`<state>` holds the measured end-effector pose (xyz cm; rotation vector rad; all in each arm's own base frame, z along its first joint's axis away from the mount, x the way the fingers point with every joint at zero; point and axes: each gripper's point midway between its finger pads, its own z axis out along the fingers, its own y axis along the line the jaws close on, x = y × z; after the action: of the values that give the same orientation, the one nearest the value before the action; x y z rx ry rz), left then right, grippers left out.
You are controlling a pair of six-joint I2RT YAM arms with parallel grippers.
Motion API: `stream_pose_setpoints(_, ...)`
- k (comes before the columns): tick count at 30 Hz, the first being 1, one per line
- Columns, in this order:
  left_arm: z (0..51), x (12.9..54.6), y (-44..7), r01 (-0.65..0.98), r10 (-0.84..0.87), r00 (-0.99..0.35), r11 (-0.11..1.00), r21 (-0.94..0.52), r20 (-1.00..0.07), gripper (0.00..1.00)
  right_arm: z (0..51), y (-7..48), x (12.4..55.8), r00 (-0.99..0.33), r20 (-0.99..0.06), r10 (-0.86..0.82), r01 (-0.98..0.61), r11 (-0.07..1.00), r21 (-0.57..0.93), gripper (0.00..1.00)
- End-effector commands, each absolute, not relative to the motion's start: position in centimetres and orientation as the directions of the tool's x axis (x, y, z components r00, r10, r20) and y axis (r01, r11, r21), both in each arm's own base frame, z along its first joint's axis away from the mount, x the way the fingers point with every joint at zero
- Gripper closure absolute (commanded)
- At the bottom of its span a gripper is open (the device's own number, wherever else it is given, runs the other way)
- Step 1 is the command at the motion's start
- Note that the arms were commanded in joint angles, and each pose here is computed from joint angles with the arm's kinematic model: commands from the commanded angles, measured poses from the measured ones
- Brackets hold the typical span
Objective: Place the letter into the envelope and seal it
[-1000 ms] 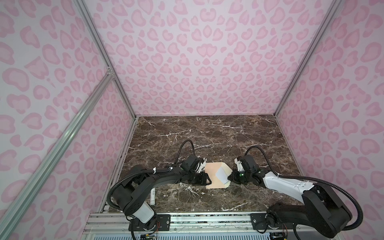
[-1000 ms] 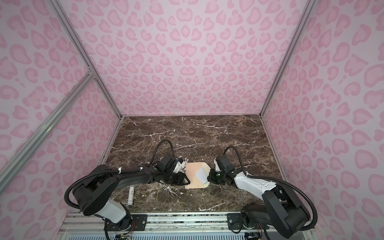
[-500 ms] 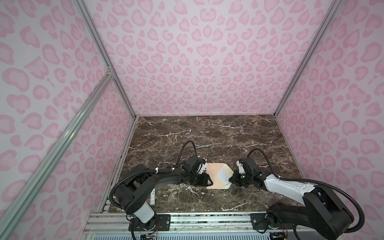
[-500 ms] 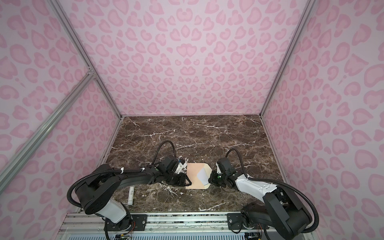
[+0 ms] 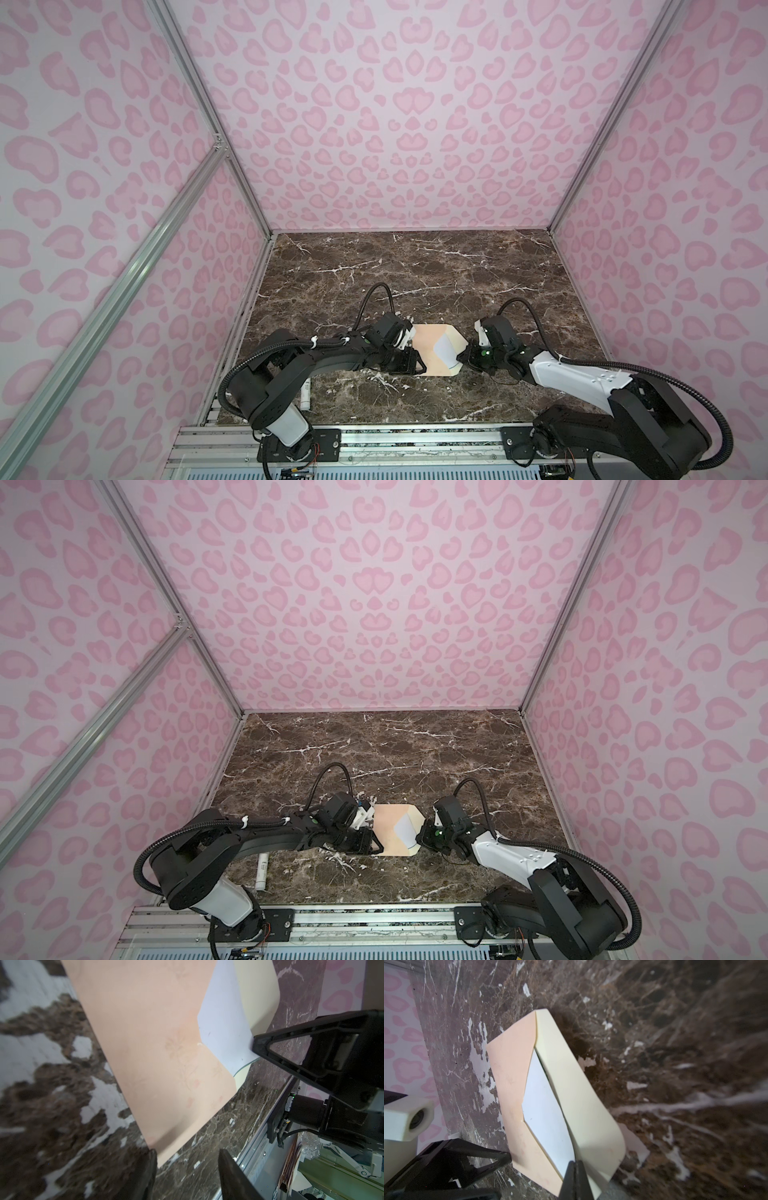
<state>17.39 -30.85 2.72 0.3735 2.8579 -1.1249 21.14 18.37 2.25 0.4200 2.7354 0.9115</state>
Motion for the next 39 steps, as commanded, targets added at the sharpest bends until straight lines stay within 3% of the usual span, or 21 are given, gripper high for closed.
stream_pose_setpoints(1,0.8,16.3,-29.3,0.196,0.199,-0.978,0.769,-0.608,-0.063,0.49,2.1,18.3,21.4,-0.927,-0.134,0.352,0.201,0.763,0.614,1.00)
stream_pose_setpoints(24,0.3,16.1,-29.5,0.200,0.208,-0.976,0.766,-0.611,-0.058,0.50,1.8,20.0,21.4,-0.937,-0.139,0.322,0.178,0.779,0.601,1.00)
stream_pose_setpoints(31,1.0,16.4,-29.4,0.216,0.215,-0.974,0.773,-0.596,-0.074,0.49,3.4,18.8,22.0,-0.943,-0.189,0.272,0.131,0.830,0.542,0.74)
stream_pose_setpoints(34,1.3,16.6,-29.4,0.223,0.217,-0.973,0.773,-0.593,-0.084,0.49,3.8,18.5,22.3,-0.944,-0.197,0.264,0.123,0.838,0.531,0.69)
stream_pose_setpoints(39,2.2,17.1,-29.3,0.231,0.211,-0.972,0.776,-0.587,-0.104,0.47,4.4,18.3,23.2,-0.947,-0.221,0.234,0.094,0.859,0.504,0.70)
